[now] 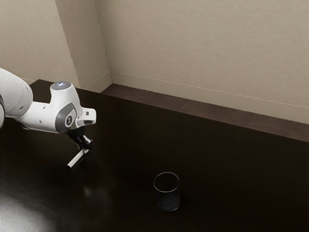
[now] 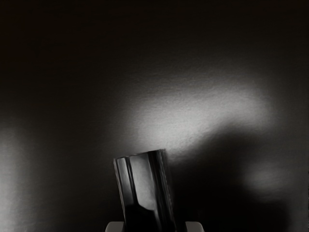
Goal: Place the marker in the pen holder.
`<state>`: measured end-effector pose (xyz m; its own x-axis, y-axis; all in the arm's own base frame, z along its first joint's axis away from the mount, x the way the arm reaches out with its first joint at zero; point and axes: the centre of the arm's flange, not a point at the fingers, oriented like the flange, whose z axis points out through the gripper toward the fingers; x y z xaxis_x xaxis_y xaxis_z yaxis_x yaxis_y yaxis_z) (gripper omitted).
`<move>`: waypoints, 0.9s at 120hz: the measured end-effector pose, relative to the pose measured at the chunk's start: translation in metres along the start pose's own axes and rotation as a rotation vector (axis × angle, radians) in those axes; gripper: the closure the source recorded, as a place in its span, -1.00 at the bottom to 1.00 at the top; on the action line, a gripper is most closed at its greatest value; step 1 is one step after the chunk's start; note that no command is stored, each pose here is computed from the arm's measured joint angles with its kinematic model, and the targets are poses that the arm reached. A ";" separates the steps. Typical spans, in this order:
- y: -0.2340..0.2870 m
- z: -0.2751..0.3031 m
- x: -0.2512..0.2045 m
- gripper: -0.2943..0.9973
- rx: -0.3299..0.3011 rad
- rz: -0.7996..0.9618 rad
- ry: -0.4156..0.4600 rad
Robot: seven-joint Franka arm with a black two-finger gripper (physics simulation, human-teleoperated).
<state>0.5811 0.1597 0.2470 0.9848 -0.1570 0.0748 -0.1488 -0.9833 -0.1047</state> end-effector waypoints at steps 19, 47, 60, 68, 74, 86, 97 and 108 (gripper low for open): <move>0.002 0.003 0.000 0.57 0.001 0.010 -0.003; 0.036 -0.055 0.028 0.66 0.024 0.073 0.097; 0.112 -0.125 0.057 0.67 0.025 0.191 0.218; 0.165 -0.163 0.066 0.67 0.017 0.264 0.293; 0.202 -0.182 0.070 0.67 0.007 0.314 0.344; 0.261 -0.208 0.073 0.67 -0.015 0.378 0.435; 0.284 -0.219 0.074 0.67 -0.041 0.369 0.497; 0.305 -0.215 0.071 0.67 -0.085 0.341 0.527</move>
<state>0.5860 -0.1707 0.4333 0.7074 -0.4660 0.5314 -0.4746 -0.8703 -0.1313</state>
